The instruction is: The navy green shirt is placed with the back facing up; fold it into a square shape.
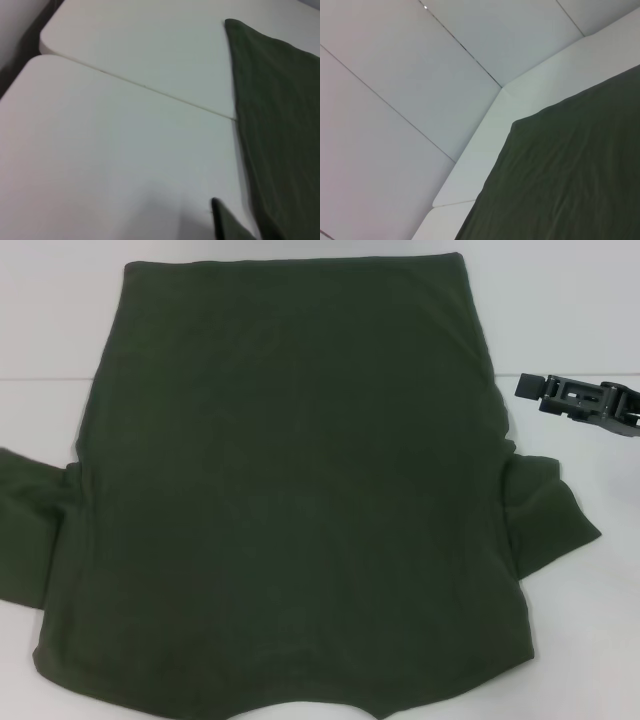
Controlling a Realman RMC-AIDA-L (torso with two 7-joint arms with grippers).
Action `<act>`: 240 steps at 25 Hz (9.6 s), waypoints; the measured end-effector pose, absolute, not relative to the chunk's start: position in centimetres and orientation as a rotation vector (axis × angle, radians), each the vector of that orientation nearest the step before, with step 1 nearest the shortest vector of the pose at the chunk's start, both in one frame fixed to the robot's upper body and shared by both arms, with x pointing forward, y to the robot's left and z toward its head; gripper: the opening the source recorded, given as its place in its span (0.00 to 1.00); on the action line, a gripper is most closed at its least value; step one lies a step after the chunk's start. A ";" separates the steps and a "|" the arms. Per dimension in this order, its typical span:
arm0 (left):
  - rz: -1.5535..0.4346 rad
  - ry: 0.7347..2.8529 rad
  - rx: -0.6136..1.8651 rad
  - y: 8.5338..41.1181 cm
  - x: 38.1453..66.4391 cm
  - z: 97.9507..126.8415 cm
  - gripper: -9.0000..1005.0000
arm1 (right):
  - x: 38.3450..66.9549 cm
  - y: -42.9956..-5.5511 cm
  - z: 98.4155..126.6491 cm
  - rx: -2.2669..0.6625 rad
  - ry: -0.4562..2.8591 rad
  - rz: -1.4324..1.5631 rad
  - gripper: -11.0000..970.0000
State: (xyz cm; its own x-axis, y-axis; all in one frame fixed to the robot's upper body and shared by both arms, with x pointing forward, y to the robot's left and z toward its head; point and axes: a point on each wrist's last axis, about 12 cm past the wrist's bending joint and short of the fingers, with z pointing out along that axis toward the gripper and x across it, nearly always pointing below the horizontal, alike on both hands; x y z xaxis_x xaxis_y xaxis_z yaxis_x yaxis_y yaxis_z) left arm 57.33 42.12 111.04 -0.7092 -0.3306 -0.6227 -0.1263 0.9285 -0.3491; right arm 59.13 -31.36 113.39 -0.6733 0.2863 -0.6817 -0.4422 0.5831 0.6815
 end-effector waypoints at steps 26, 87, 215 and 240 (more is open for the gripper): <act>-0.361 2.626 -0.037 34.1 61.0 116.5 0.01 | 59.1 -31.5 113.4 -0.119 2.008 1.146 0.86; -0.609 2.539 -0.128 35.4 59.6 110.9 0.81 | 59.1 -32.0 112.9 -0.085 2.021 1.129 0.85; -1.147 1.840 0.399 28.7 54.6 111.9 0.81 | 63.5 -28.6 110.8 -0.288 2.620 0.536 0.74; -1.160 1.825 0.392 28.8 54.5 112.1 0.81 | 63.4 -29.8 110.6 -0.246 2.661 0.410 0.03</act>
State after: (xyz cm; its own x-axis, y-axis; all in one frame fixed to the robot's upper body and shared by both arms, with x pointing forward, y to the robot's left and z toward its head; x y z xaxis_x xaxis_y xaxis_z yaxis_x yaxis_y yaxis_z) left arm 54.49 28.82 112.08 -0.5362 -0.1925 -0.8218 0.6624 0.5075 -0.5511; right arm 63.44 -29.83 110.64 -0.8897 -0.1065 -0.4440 -0.2353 0.9403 0.2459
